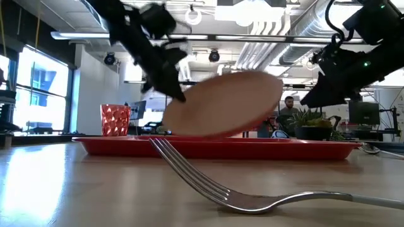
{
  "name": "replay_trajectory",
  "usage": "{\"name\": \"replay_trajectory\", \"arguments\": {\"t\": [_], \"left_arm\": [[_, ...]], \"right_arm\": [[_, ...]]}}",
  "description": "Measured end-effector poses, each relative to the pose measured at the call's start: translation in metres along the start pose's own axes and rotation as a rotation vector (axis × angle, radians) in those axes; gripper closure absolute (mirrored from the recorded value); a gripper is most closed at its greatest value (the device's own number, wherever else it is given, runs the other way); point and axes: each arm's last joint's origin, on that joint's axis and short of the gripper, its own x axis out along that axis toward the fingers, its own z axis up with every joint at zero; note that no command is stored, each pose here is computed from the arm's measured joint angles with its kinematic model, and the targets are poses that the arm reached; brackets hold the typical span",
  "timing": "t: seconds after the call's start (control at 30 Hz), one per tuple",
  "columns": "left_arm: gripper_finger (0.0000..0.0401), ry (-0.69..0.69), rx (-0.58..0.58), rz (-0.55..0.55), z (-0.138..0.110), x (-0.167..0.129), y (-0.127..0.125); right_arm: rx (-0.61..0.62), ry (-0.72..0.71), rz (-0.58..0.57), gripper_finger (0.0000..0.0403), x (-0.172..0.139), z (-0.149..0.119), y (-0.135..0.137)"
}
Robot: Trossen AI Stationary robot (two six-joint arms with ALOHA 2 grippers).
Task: Pick and place plate/cup/fork/spoon on tray
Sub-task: Put the orange plate on the red tray, then put the brown cup on the red tray to the top left of the orange plate
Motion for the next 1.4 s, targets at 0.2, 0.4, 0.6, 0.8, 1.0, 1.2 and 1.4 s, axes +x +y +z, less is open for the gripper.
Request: {"name": "replay_trajectory", "arguments": {"t": [0.2,0.4,0.6,0.8,1.0,1.2,1.4], "left_arm": [[0.0396,0.128,-0.103,-0.025,-0.014,0.037,0.017],[0.0378,0.167,-0.148,-0.027,-0.019,0.047,0.023],[0.0324,0.115,-0.118,0.007,-0.013,0.041,0.024],[0.0277,0.018,-0.045,0.081,0.000,0.022,0.026],[0.0267,-0.170,0.138,0.077,0.021,-0.021,0.008],[0.0279,-0.460,0.246,0.296,0.028,-0.053,-0.018],[0.0290,-0.573,0.313,0.143,-0.005,-0.036,-0.034]], "right_arm": [[-0.001,-0.004,0.003,0.0187,-0.002,0.001,-0.002],[0.009,0.036,0.007,0.0187,-0.002,-0.003,-0.003],[0.039,0.025,-0.019,0.0187,-0.003,-0.003,-0.003],[0.061,0.014,-0.015,0.0187,-0.002,-0.002,-0.003],[0.205,0.053,-0.082,0.0187,0.001,-0.004,-0.012],[0.358,0.093,-0.040,0.0189,0.007,-0.001,-0.017],[0.464,0.066,0.120,0.0218,0.011,0.011,-0.008]]}}
